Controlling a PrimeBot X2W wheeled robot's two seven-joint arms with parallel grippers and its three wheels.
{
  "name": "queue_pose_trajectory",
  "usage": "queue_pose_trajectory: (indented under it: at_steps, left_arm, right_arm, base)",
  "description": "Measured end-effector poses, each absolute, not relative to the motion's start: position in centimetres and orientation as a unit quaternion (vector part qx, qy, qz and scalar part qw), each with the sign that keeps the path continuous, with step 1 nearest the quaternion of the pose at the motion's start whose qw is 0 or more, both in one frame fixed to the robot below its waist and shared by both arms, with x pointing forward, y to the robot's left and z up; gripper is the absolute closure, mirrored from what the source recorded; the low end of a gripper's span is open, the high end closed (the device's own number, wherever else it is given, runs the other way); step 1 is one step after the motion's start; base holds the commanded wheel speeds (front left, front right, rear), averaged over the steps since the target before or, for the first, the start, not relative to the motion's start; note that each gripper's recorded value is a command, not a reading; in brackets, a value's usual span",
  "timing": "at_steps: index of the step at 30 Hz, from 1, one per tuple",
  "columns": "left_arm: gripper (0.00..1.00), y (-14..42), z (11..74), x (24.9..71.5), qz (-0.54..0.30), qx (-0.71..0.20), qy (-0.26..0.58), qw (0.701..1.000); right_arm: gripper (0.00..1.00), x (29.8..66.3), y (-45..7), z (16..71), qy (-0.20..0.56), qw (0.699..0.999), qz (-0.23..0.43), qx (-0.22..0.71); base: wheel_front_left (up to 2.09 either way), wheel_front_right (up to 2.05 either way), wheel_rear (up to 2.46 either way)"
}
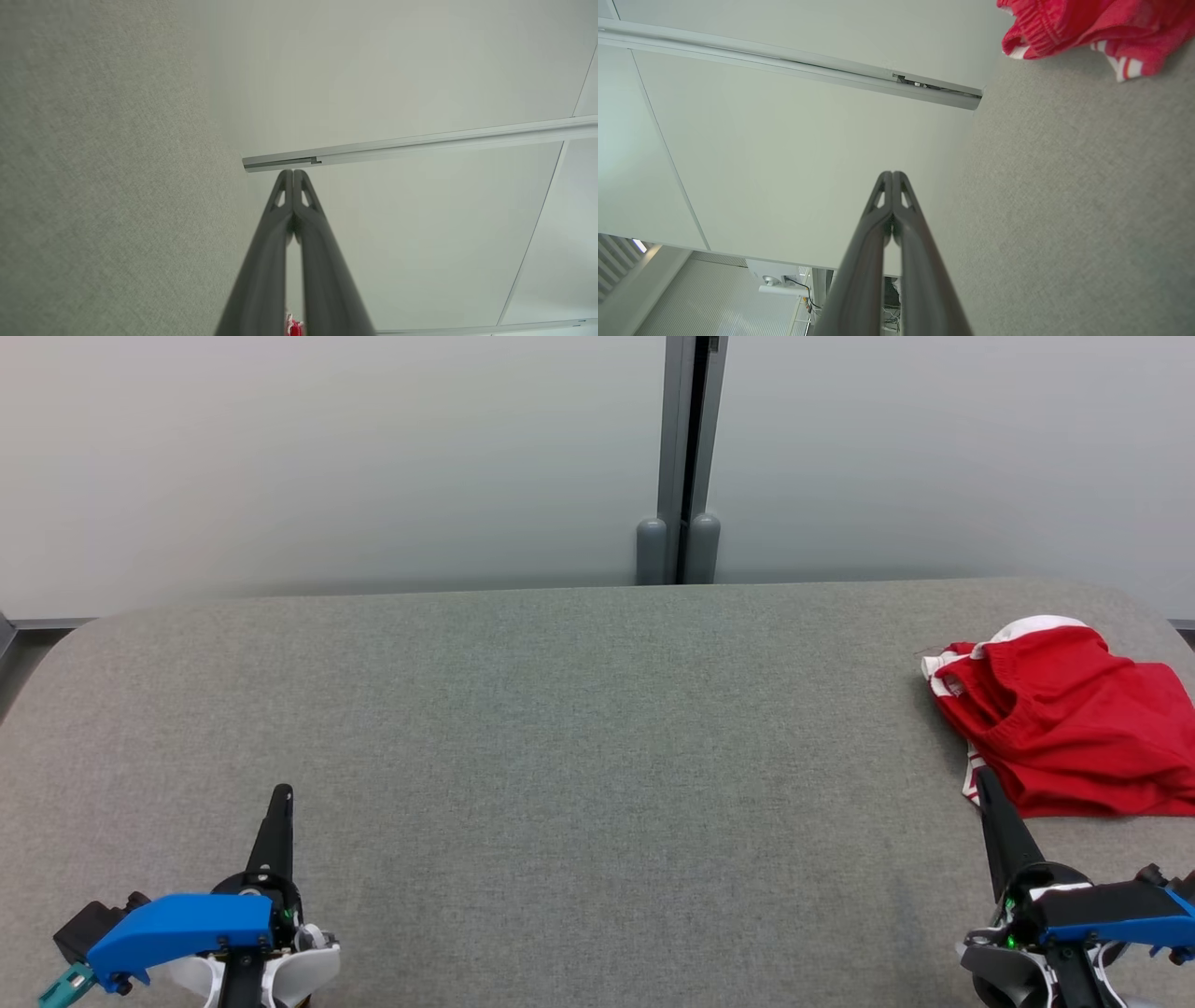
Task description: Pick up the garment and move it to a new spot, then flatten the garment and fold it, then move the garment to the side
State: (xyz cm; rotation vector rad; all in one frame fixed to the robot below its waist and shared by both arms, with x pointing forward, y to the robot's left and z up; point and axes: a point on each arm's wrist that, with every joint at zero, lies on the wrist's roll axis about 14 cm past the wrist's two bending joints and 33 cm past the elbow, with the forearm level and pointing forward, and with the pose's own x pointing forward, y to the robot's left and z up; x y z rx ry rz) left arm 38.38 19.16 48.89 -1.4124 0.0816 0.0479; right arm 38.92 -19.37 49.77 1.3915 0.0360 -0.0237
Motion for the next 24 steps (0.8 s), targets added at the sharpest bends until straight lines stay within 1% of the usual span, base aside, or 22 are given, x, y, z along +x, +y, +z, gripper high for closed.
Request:
queue_pose_trajectory:
  at_steps: [24]
  left_arm:
    - [1.0,20.0,50.2,38.7,0.008,-0.701,0.008,0.713]
  right_arm:
    - [1.0,38.9,-19.8,50.5,0.004,0.712,-0.002,0.702]
  base:
    - [0.0,0.0,0.0]
